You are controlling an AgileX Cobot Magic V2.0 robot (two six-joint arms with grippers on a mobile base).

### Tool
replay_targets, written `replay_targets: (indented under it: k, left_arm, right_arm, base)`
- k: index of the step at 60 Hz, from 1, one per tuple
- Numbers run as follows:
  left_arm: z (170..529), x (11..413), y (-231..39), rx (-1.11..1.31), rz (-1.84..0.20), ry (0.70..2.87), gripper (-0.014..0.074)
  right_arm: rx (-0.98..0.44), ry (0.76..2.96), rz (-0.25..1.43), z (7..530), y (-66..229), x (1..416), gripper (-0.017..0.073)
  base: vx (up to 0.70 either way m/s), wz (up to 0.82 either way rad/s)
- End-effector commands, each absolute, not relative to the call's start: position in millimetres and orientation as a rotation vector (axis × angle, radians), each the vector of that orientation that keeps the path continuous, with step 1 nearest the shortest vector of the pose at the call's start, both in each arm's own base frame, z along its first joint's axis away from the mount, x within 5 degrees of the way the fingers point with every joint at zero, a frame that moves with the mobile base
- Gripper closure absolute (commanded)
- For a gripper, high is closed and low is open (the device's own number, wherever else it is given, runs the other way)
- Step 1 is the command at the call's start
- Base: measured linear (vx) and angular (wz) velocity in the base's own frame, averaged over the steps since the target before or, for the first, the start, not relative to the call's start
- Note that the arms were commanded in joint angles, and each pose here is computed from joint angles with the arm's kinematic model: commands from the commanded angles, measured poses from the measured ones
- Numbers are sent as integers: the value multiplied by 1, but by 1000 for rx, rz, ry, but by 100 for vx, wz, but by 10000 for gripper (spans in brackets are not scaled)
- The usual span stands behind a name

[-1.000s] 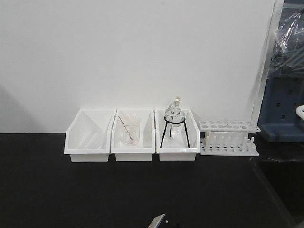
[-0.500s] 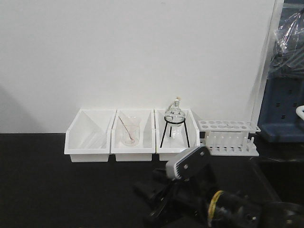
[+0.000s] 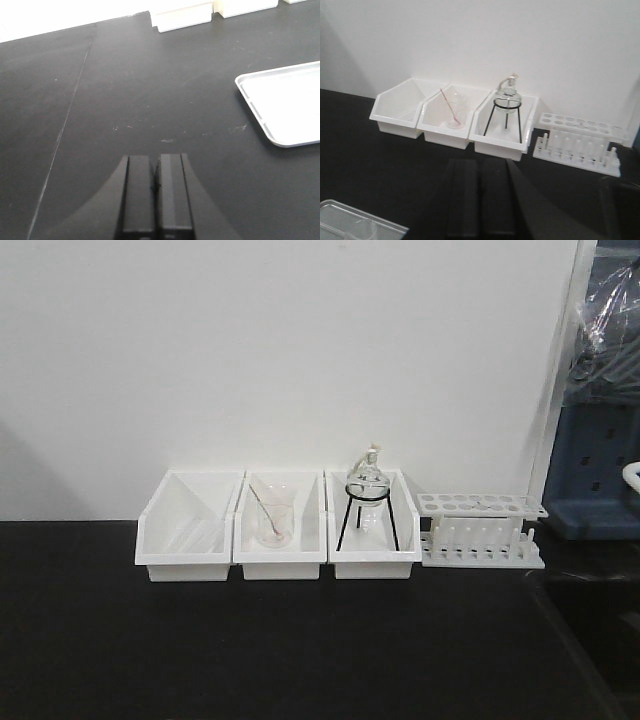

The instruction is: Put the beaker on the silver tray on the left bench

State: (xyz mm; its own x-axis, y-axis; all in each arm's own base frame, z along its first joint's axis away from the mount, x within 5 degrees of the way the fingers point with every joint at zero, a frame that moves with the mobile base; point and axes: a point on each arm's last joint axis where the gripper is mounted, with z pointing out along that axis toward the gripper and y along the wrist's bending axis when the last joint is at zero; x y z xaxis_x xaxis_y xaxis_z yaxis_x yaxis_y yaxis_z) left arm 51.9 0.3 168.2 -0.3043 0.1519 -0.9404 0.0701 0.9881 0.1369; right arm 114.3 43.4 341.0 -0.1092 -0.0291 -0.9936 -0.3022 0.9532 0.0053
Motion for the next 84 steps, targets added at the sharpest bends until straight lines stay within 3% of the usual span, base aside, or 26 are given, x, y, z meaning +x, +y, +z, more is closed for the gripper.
replay_targets:
  k: [1,38,45,54,58,66,78,84]
  left_arm:
    - [169,54,-1,163,71,1811,592]
    - [169,54,-1,163,71,1811,592]
    - [169,54,-1,163,71,1811,592]
    - [169,54,-1,163,71,1811,592]
    - [169,54,-1,163,71,1811,592]
    - [169,54,-1,163,71,1811,592]
    - [169,54,-1,163,71,1811,592]
    - [169,54,-1,163,71,1811,592]
  right_arm:
    - [-243,1591,239,345,33,97,573]
    - [-227,1652,244,320,30,93,571]
    - [-195,1760,295,310,33,95,571]
    - [-373,1837,330,276,43,89,571]
    - [-391,1819,369,258,43,84,571]
    - [-204,1787,388,230,30,74,571]
    - [78,1680,174,204,4,61,571]
    - [171,1602,155,190,0,56,571]
  base:
    - [0,0]
    - [0,0]
    - [0,0]
    - [0,0]
    - [0,0]
    - [0,0]
    - [0,0]
    - [0,0]
